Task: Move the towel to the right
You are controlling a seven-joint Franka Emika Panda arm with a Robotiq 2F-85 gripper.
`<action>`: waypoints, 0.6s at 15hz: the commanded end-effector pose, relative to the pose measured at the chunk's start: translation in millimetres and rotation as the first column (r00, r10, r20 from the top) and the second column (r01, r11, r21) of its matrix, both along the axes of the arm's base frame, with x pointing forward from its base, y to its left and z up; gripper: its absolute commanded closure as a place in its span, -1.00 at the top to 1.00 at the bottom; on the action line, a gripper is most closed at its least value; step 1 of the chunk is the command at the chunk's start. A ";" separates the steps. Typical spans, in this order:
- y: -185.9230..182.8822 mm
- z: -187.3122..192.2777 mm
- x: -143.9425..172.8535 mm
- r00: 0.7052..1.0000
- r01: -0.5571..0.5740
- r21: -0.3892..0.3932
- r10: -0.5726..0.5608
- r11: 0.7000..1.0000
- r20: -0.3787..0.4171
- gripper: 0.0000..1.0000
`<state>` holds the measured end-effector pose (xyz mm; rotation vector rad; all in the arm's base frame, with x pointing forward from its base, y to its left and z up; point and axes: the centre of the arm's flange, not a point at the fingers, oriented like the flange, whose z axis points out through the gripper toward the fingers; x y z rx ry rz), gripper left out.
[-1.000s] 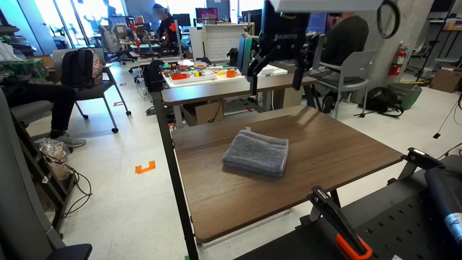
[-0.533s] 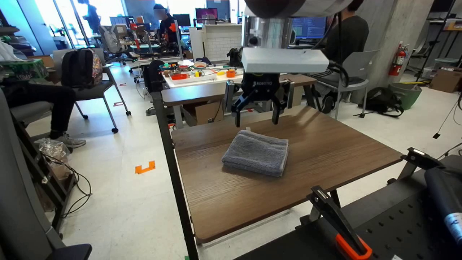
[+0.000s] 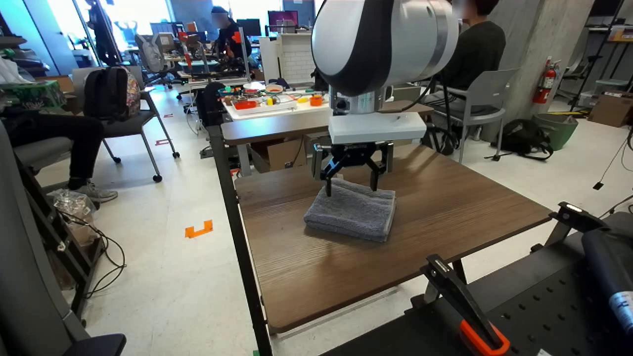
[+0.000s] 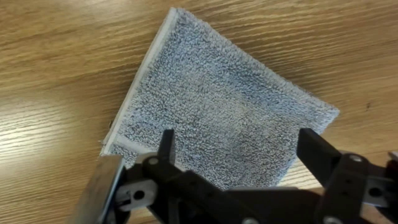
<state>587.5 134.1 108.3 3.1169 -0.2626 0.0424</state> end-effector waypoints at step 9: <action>-12.5 -60.5 38.2 1.000 0.009 -0.059 -0.011 0.998 -0.022 1.00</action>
